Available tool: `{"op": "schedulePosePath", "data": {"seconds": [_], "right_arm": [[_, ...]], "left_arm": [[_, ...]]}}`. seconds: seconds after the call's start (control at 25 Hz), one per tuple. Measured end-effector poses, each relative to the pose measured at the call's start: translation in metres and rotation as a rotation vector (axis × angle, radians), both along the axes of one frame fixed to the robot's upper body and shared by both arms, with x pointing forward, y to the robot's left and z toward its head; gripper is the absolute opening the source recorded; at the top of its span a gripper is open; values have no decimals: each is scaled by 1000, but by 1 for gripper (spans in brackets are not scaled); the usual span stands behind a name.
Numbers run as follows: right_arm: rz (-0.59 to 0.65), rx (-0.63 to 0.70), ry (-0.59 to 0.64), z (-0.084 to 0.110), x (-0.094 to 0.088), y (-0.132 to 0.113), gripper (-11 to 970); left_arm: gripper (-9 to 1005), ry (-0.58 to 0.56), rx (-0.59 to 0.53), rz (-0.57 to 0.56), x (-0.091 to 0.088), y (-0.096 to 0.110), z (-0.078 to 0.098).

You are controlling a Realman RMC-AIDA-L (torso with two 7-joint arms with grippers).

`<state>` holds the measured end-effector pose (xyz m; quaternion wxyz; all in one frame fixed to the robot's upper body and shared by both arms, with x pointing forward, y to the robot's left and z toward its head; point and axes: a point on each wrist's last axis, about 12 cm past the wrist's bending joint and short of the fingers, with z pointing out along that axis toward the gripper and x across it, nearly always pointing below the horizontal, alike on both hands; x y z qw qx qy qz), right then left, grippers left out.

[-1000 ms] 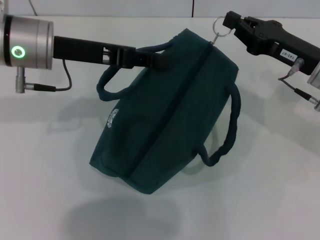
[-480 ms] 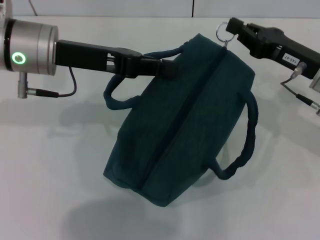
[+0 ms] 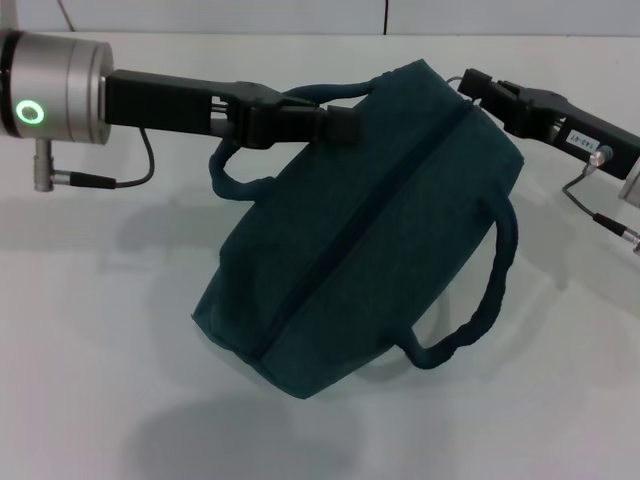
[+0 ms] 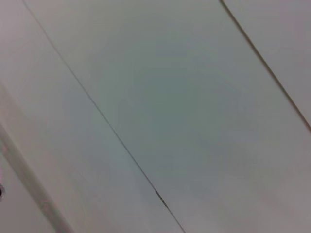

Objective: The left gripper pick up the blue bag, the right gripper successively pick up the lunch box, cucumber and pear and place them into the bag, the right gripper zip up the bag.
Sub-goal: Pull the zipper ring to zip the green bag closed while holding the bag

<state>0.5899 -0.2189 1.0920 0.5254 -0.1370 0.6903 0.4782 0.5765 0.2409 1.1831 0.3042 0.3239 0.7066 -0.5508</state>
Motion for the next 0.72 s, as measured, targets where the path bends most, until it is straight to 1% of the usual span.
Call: {"op": "schedulePosePath", "data": {"seconds": [0.4, 0.6, 0.72], "right_arm": [[-12, 7, 26, -3, -1, 0, 11], [-18, 23, 26, -3, -2, -1, 11], [-6, 31, 19, -2, -4, -1, 11]], "left_arm": [[73, -39, -50, -11, -3, 4, 5], [75, -39, -70, 6, -3, 7, 5], [77, -49, -92, 53, -1, 10, 5]]}}
